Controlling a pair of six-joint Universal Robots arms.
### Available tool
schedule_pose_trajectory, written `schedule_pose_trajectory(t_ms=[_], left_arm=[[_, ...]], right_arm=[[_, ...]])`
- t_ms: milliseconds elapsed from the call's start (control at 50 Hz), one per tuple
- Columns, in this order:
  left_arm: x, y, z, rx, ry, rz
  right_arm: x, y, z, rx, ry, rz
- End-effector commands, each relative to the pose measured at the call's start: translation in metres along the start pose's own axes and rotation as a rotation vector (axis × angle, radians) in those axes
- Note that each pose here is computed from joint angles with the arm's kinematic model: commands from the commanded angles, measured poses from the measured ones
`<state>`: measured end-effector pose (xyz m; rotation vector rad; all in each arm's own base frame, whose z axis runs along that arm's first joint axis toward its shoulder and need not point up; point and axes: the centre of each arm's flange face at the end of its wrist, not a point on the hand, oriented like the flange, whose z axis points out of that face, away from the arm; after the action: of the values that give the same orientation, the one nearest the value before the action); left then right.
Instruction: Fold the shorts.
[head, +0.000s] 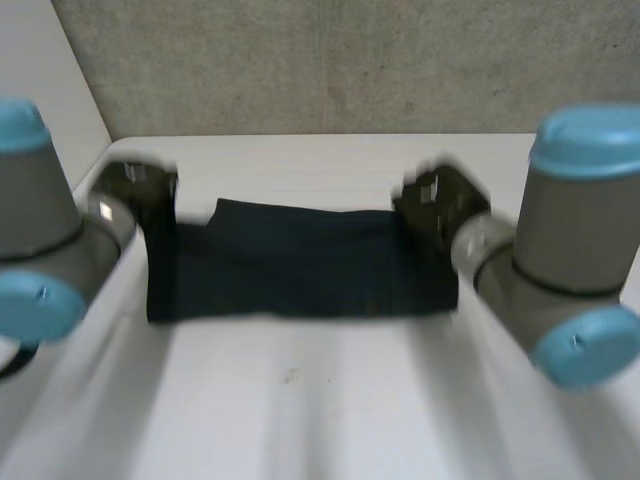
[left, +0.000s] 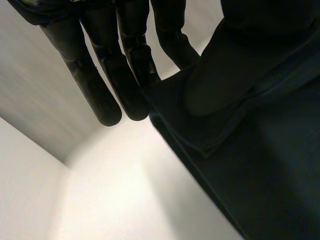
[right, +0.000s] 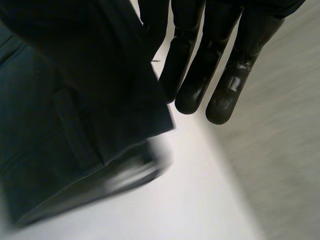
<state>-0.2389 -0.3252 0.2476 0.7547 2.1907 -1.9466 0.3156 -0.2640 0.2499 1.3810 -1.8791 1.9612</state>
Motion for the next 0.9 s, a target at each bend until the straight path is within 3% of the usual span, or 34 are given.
schedule_pose_trajectory(t_ms=[20,80,160,340,460,600,700,900], left_arm=[[-0.039,-0.142,0.000,0.557,-0.192,-0.096],[-0.063,-0.192,-0.027,0.787,-0.266,-0.176],[-0.071,-0.207,-0.051,0.872,-0.268,-0.226],[-0.030,-0.108,-0.027,0.545,-0.156,-0.195],[0.008,0.005,-0.033,0.212,-0.059,-0.156],[0.044,0.091,-0.043,-0.035,0.051,-0.129],[0.055,0.114,-0.056,-0.143,0.105,-0.107],[0.042,0.099,-0.096,-0.198,0.119,-0.105]], right_arm=[[0.089,-0.104,0.015,0.524,0.439,0.014],[0.114,-0.132,0.001,0.693,0.582,0.021],[0.109,-0.127,-0.002,0.674,0.564,0.020],[0.057,-0.062,0.005,0.370,0.307,0.033],[0.006,-0.001,0.000,0.142,0.119,0.040],[-0.062,0.069,0.000,-0.033,-0.109,0.046],[-0.080,0.091,-0.006,-0.116,-0.169,0.057],[-0.075,0.090,-0.052,-0.228,-0.264,0.092]])
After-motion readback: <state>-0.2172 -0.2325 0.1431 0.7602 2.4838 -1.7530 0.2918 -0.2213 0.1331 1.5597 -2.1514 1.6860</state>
